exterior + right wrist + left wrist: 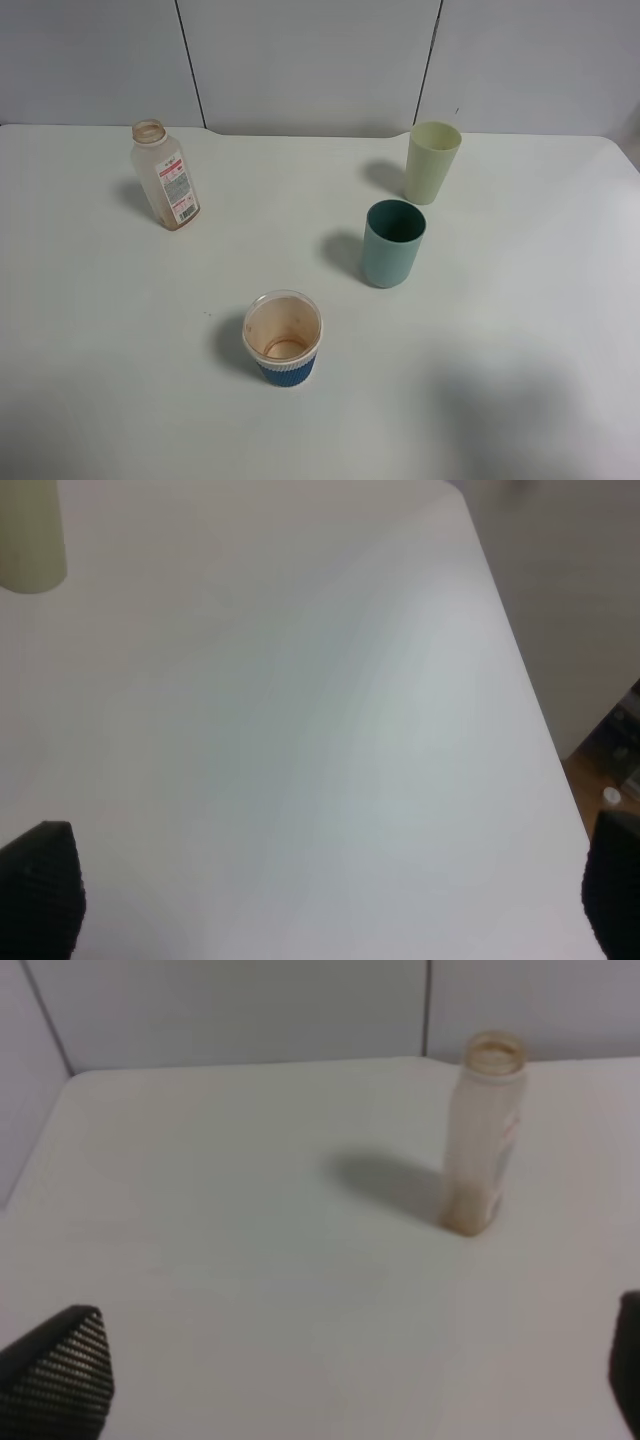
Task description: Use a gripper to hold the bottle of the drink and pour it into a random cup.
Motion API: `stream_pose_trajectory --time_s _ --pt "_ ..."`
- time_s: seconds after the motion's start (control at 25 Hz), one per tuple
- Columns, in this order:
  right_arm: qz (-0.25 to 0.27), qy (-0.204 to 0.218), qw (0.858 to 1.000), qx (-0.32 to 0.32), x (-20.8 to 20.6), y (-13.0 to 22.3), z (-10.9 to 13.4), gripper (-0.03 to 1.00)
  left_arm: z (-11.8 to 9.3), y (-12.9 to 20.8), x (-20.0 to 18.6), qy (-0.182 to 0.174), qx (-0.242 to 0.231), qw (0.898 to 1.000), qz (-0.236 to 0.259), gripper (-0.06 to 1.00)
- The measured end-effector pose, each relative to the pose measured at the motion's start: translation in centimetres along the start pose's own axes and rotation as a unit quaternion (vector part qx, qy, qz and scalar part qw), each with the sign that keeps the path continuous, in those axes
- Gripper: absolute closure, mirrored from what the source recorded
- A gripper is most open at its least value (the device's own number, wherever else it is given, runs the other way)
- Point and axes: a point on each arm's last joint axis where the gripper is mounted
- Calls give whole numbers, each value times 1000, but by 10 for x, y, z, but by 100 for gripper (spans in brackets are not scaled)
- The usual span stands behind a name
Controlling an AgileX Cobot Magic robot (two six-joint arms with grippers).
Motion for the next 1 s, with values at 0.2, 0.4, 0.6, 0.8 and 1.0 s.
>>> stream_pose_trajectory --time_s 0.2,0.4,0.6,0.8,1.0 --pt "0 0 1000 0 0 0 0 -2 -2 1 0 3 -8 1000 10 -4" --pt "0 0 1000 0 0 0 0 -2 -5 12 -4 22 -9 997 77 -4" --pt "0 0 1000 0 0 0 0 -2 -6 17 -1 26 -14 995 91 -4" --pt "0 0 1000 0 0 0 0 -2 -5 17 0 17 -26 995 91 -4" --pt "0 0 1000 0 0 0 0 -2 -5 17 0 17 -26 995 91 -4"
Point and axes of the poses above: a point on each arm's last joint axis where the gripper is mounted, x pointing out along that axis toward the gripper, z along the wrist's bending axis when the last joint is at zero, y = z × x, and after that the axes turned 11 degrees about x, right-handed
